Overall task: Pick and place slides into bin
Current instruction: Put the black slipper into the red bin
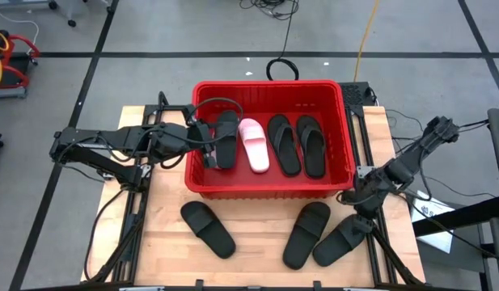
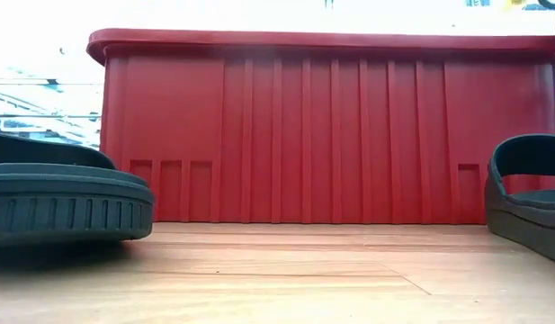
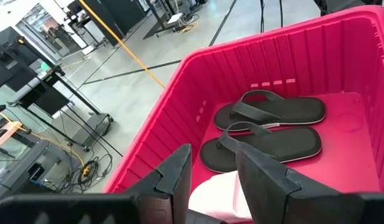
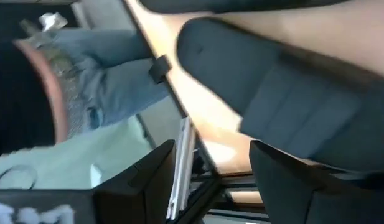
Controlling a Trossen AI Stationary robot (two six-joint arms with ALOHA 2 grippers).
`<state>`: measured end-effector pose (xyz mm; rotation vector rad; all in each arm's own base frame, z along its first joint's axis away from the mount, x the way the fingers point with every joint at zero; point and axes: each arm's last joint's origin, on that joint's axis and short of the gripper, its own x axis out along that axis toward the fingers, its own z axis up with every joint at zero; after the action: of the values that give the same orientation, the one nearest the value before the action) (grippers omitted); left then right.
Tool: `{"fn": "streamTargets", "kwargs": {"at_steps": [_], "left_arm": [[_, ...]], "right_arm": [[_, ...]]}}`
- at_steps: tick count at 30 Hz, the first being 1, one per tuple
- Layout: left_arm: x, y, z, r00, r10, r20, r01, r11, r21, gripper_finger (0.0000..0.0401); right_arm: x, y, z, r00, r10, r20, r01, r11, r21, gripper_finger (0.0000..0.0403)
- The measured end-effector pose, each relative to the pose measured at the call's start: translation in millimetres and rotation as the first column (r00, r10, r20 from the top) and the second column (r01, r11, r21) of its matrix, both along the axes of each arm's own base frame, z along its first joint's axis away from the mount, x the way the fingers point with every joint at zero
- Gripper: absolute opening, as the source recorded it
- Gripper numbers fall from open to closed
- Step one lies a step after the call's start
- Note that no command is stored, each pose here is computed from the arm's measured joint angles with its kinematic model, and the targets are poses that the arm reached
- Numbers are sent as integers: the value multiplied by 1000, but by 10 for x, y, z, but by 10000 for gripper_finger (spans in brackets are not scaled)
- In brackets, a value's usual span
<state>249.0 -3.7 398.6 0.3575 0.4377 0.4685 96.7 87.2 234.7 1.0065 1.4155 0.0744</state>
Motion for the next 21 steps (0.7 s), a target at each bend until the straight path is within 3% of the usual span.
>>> {"fn": "streamTargets", "kwargs": {"at_steps": [4, 7, 13, 21], "left_arm": [[0, 0, 0, 1000, 0, 0, 0, 1000, 0, 134], [0, 0, -1, 1000, 1, 0, -1, 1000, 0, 134], [3, 0, 0, 1000, -1, 10, 1, 1000, -16, 134], [15, -4, 26, 999, -9, 45, 10, 1000, -28, 134]], "right_arm": [[-8, 51, -240, 996, -34, -88, 38, 998, 49, 196], [-28, 113, -271, 997, -2, -75, 10, 995, 104, 196], [-116, 152, -395, 992, 33, -125, -23, 996, 81, 196], [-197, 126, -619, 977, -57, -207, 57, 998, -5, 196]]}}
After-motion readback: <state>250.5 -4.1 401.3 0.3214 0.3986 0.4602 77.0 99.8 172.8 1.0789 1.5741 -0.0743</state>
